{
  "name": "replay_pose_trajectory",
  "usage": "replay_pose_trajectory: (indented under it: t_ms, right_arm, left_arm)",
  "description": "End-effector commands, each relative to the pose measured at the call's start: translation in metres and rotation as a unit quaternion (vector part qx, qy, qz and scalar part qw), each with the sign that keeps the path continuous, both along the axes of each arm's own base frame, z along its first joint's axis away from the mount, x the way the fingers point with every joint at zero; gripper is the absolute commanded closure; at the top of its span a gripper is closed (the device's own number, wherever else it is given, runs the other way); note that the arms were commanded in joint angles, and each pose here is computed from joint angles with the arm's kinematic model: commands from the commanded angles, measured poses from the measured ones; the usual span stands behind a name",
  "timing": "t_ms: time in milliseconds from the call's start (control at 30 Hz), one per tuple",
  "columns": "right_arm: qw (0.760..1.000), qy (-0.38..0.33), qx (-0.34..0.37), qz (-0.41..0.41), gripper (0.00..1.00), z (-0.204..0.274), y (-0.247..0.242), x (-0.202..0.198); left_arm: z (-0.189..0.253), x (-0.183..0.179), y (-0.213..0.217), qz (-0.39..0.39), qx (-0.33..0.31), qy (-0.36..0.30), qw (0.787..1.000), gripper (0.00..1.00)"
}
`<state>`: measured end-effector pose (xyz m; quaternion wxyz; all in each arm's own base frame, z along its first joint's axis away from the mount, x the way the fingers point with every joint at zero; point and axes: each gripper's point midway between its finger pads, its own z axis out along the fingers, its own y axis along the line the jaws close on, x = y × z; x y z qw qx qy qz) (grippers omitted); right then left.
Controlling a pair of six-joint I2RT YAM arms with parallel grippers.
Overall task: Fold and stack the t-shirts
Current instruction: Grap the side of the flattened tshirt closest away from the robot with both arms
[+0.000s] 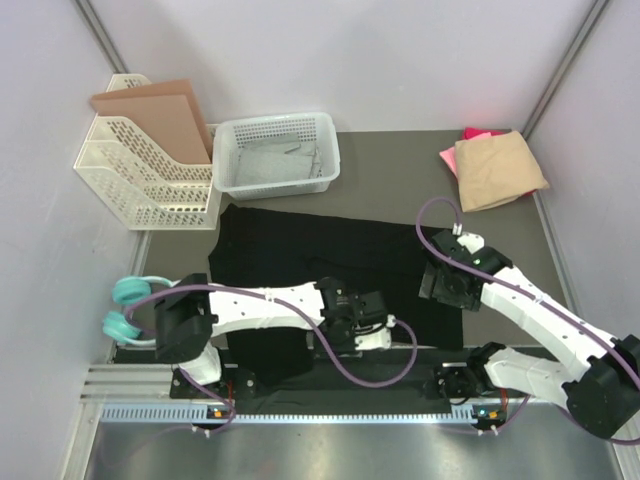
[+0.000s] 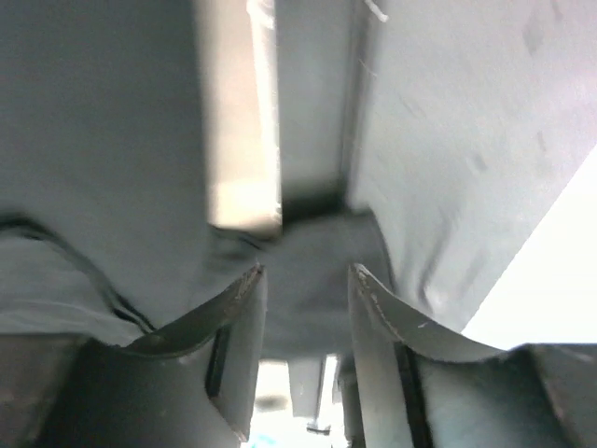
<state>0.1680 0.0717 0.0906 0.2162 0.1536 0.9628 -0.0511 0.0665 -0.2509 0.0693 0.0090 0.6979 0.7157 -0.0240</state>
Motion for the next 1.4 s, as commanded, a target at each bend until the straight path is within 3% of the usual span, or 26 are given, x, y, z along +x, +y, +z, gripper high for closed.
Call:
replay_pose_trajectory:
  t_ms: [0, 33, 100, 167, 200, 267, 300, 333, 367, 500, 667, 833, 1067, 1233, 1367]
  right_arm:
    - [1.0, -0.025, -0.005, 0.006, 0.21, 0.019, 0.0, 0.007]
    - [1.0, -0.026, -0.004, 0.005, 0.21, 0.019, 0.0, 0.007]
    - [1.0, -0.025, -0.004, 0.005, 0.21, 0.017, 0.0, 0.006]
    - [1.0, -0.024, -0.003, 0.005, 0.2, 0.015, 0.002, 0.009]
    - [1.0, -0.024, -0.003, 0.006, 0.2, 0.015, 0.003, 0.009]
    - [1.0, -0.024, -0.002, 0.008, 0.2, 0.013, 0.005, 0.011]
    - [1.0, -0.024, -0.001, 0.01, 0.2, 0.013, 0.006, 0.012]
    - [1.0, -0.027, -0.001, 0.01, 0.2, 0.014, 0.006, 0.013]
    - [1.0, -0.026, 0.0, 0.009, 0.19, 0.014, 0.006, 0.014]
    - [1.0, -0.021, -0.004, 0.007, 0.19, 0.011, 0.005, 0.013]
    - [1.0, 0.008, 0.006, -0.014, 0.2, -0.012, 0.003, -0.006]
    - [0.999, 0.023, 0.034, -0.018, 0.2, -0.037, 0.017, -0.02]
    - [0.997, 0.059, 0.034, 0.027, 0.21, -0.067, 0.057, -0.024]
    - [0.997, 0.059, 0.031, 0.035, 0.2, -0.072, 0.068, -0.023]
    - [0.998, 0.051, 0.035, 0.029, 0.2, -0.065, 0.066, -0.024]
  left_arm:
    - [0.017, 0.046, -0.008, 0.111, -0.049, -0.074, 0.99, 0.55]
    - [0.02, 0.056, -0.007, 0.134, -0.056, -0.089, 0.985, 0.54]
    - [0.035, 0.097, 0.007, 0.175, -0.068, -0.183, 0.965, 0.6]
    - [0.054, 0.125, 0.022, 0.206, -0.086, -0.252, 0.942, 0.64]
    - [0.056, 0.149, 0.039, 0.232, -0.085, -0.307, 0.919, 0.66]
    - [0.072, 0.169, 0.064, 0.244, -0.108, -0.353, 0.897, 0.65]
    - [0.053, 0.165, 0.086, 0.23, -0.085, -0.357, 0.901, 0.64]
    - [0.063, 0.17, 0.09, 0.21, -0.112, -0.383, 0.893, 0.64]
    - [0.054, 0.165, 0.1, 0.193, -0.101, -0.384, 0.897, 0.64]
    - [0.001, 0.133, 0.146, 0.14, -0.026, -0.348, 0.927, 0.65]
    - [-0.002, 0.109, 0.151, 0.145, -0.039, -0.286, 0.946, 0.63]
    - [-0.003, 0.106, 0.147, 0.148, -0.055, -0.277, 0.948, 0.62]
    - [0.021, 0.09, 0.084, 0.104, -0.12, -0.206, 0.966, 0.61]
    - [0.012, 0.046, 0.042, 0.018, -0.107, -0.118, 0.987, 0.63]
    - [-0.009, 0.012, 0.044, -0.081, -0.066, -0.092, 0.99, 0.62]
